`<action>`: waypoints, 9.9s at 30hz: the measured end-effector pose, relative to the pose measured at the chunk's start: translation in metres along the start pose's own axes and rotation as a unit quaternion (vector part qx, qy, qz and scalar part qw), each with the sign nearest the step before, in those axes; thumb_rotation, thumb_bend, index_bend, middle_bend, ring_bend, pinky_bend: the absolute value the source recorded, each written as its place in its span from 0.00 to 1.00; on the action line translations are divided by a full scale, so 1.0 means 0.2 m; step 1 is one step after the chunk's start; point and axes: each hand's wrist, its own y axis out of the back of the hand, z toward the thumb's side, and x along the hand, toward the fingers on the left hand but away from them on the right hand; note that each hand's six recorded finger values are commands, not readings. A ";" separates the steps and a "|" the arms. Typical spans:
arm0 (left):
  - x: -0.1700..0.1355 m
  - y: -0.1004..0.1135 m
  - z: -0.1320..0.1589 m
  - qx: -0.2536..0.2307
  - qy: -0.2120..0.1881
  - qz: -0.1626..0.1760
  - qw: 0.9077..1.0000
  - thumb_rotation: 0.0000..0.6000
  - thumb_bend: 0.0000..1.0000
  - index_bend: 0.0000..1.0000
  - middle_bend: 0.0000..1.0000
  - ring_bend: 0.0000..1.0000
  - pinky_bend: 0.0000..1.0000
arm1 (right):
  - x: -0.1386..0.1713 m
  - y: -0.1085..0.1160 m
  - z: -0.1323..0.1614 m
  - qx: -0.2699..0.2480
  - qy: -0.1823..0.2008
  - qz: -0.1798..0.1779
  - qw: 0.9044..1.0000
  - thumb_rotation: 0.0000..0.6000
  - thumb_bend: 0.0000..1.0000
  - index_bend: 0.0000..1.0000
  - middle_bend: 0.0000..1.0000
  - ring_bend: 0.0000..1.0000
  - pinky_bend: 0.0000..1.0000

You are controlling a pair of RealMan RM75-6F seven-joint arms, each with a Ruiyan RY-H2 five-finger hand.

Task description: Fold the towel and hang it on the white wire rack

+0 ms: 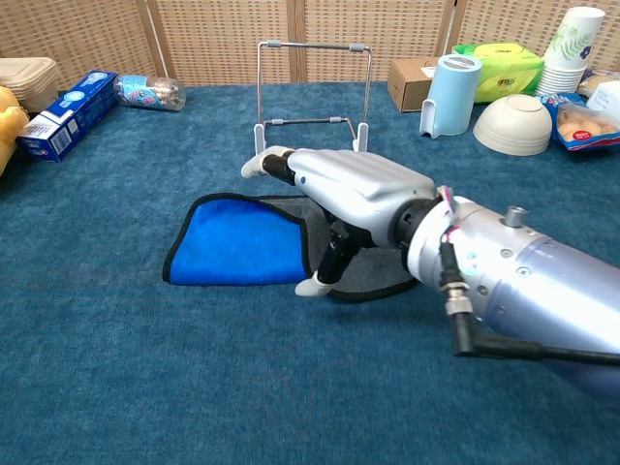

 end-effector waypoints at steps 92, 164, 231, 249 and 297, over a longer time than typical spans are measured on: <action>0.05 -0.07 0.11 -0.007 -0.025 -0.019 0.999 1.00 0.33 0.25 0.09 0.00 0.00 | -0.03 0.00 -0.23 0.070 -0.085 -0.009 0.994 1.00 0.17 0.00 0.07 0.05 0.16; 0.03 -0.04 0.12 -0.010 -0.030 -0.004 1.000 1.00 0.33 0.25 0.09 0.00 0.00 | -0.09 0.26 -0.42 0.092 -0.060 -0.062 0.992 1.00 0.18 0.00 0.05 0.01 0.10; 0.02 -0.03 0.11 -0.010 -0.026 0.000 1.000 1.00 0.33 0.25 0.09 0.00 0.00 | -0.21 0.22 -0.49 0.171 -0.031 -0.048 0.984 1.00 0.18 0.00 0.00 0.00 0.02; 0.02 -0.04 0.13 -0.009 -0.031 -0.001 0.999 1.00 0.33 0.25 0.09 0.00 0.00 | -0.03 0.28 -0.59 0.166 -0.019 -0.033 0.985 1.00 0.18 0.00 0.00 0.00 0.01; 0.01 -0.05 0.11 -0.009 -0.026 -0.004 1.000 1.00 0.33 0.25 0.09 0.00 0.00 | -0.26 0.22 -0.60 0.176 0.014 -0.035 0.984 1.00 0.19 0.00 0.04 0.00 0.01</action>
